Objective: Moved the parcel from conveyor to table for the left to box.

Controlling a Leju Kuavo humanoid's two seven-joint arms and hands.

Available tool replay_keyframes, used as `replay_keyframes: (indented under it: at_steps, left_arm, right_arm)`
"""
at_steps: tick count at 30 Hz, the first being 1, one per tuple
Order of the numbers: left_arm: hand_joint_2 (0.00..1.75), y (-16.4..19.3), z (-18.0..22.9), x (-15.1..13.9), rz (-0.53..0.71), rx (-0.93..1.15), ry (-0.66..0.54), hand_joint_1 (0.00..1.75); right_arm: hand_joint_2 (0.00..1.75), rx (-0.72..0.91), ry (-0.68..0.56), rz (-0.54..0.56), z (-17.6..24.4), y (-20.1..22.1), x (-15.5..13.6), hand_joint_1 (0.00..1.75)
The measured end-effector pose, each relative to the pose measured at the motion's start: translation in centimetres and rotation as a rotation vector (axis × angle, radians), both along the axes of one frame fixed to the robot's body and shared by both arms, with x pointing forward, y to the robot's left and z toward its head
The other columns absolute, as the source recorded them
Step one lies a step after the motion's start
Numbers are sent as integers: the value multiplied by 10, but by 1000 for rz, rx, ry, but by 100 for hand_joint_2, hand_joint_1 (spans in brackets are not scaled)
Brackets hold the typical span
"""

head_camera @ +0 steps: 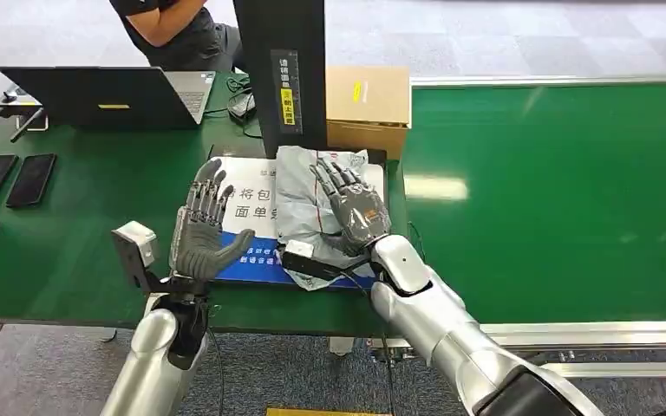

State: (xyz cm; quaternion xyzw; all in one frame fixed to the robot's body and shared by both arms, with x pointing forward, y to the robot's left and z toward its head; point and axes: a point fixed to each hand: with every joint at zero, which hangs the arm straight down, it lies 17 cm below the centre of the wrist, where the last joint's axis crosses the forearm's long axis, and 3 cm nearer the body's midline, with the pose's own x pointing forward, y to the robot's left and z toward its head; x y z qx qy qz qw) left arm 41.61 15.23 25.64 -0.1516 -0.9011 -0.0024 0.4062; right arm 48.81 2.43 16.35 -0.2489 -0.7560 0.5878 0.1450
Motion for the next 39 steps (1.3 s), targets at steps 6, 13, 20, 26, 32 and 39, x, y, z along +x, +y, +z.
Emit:
replay_keyframes:
  at_steps: [6, 13, 20, 26, 32, 39]
  left_arm:
    - [175, 0, -1, 0, 1, 0, 2, 0]
    - [175, 0, -3, 1, 1, 0, 7, 0]
    - [175, 0, -3, 1, 5, -1, 10, 0]
    - [175, 3, -11, -1, 17, -5, 30, 0]
    - [175, 5, -17, -3, 13, -15, 45, 0]
    - [175, 13, -29, -8, 31, -11, 71, 0]
  right_arm:
    - [175, 66, -24, 24, 11, -2, -4, 0]
    - [175, 76, -19, 19, 10, -4, -4, 0]
    - [175, 157, -19, 62, 23, -1, -14, 0]
    - [175, 586, 99, 48, 92, -24, -12, 0]
    - [175, 843, 151, 67, 134, -86, -14, 0]
    - [175, 1064, 224, 63, 147, -159, -23, 0]
